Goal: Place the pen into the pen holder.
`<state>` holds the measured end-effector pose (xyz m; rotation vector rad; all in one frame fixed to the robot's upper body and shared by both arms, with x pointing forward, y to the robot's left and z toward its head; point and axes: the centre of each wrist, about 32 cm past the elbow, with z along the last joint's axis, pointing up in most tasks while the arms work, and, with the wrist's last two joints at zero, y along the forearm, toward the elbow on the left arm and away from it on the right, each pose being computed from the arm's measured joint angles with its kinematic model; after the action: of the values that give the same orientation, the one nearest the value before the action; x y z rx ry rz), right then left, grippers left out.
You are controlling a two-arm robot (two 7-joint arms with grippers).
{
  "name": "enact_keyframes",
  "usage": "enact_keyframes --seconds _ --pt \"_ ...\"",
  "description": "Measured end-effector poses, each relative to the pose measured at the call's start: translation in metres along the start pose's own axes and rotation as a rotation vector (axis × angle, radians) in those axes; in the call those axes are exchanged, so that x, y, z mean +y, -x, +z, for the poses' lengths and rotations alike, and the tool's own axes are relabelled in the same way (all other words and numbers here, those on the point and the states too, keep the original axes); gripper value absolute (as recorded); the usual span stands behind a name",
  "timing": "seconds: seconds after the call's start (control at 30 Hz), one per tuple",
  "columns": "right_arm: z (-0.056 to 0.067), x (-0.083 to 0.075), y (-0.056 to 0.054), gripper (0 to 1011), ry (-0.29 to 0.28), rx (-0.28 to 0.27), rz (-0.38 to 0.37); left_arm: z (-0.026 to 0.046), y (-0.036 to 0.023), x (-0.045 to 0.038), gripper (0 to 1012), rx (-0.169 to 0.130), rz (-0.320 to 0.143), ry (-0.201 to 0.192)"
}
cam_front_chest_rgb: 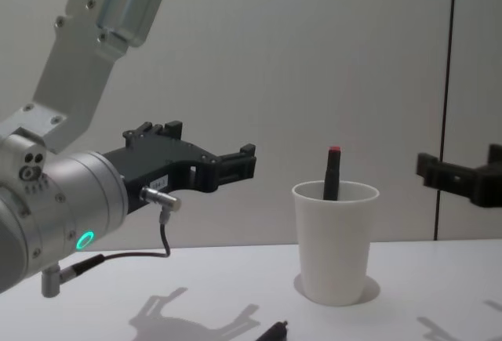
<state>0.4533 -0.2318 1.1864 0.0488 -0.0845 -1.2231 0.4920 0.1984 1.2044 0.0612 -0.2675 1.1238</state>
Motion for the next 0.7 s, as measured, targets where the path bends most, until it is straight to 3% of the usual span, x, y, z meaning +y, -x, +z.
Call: enact_keyframes --seconds 0.27,0.7 --pt "0.0030 -0.0105 -0.0018 1002 0.022 -0.005 -0.006 0.0000 0.0000 0.0000 1003 0.000 0.000 0.000" --pt "0.0032 -0.0110 -0.0018 1001 0.023 -0.005 -0.006 -0.0002 0.0002 0.0024 1003 0.006 -0.002 -0.002"
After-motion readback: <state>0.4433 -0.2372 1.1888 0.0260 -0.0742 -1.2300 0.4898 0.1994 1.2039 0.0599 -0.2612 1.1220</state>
